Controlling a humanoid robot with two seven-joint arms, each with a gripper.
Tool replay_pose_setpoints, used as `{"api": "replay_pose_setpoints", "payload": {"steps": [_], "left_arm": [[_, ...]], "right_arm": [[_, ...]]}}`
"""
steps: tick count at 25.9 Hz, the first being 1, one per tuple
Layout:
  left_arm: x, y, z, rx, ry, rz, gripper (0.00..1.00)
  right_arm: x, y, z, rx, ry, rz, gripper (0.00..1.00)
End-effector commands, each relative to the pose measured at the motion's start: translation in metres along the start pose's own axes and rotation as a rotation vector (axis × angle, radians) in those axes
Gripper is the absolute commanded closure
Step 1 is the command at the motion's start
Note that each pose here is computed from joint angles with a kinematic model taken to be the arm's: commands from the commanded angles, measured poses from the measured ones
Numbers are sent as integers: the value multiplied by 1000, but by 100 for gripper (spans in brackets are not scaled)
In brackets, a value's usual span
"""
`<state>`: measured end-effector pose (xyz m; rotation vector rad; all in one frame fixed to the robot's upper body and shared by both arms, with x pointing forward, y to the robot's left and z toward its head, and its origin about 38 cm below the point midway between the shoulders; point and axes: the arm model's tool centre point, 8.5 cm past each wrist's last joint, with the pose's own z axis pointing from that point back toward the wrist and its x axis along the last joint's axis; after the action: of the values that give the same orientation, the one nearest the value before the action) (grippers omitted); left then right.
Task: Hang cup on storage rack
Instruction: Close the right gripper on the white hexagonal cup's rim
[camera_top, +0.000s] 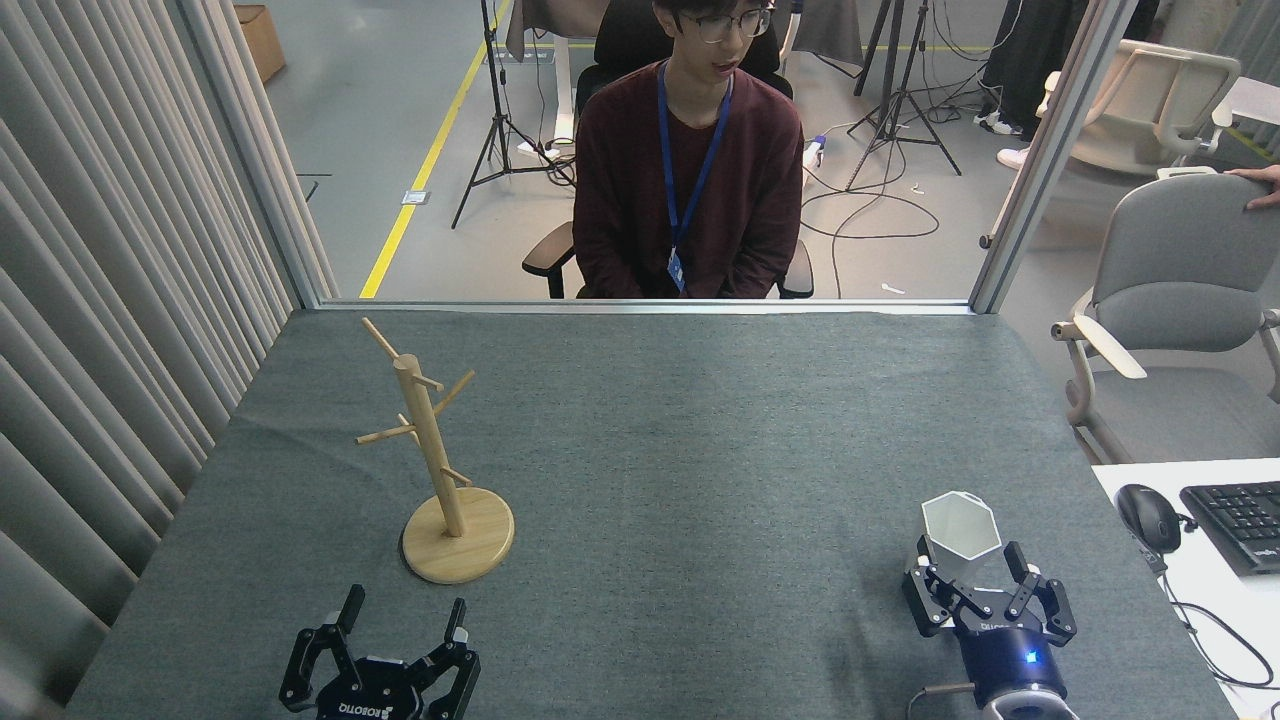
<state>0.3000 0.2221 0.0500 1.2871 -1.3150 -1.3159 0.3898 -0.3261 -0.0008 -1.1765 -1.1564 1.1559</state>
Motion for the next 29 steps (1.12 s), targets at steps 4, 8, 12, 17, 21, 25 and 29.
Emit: {"api": "replay_pose_setpoints", "payload": {"steps": [4,8,12,17,21,25,29], "left_arm": [[-2,0,1,0,3,-3,1],[-1,0,1,0,1,-2,1],[-2,0,1,0,3,-3,1],[-3,1,0,2,0,-6,1],[-3,2,-1,6,0,-8,1],[-2,1,-1,3,-3,-5,1],[-4,2,-2,6,-18,-14,1]], "right_arm": [[-3,6,-3,8,8,-4,2],[-2,1,-10,-3,6,-6,2],[-2,2,-16,6,9,-11,2],[-2,2,-25,15,13,-18,1],[-4,2,-30,1,38,-13,2],[-7,10,-28,26,59,-4,23],[-6,8,-28,9,54,-7,29]]}}
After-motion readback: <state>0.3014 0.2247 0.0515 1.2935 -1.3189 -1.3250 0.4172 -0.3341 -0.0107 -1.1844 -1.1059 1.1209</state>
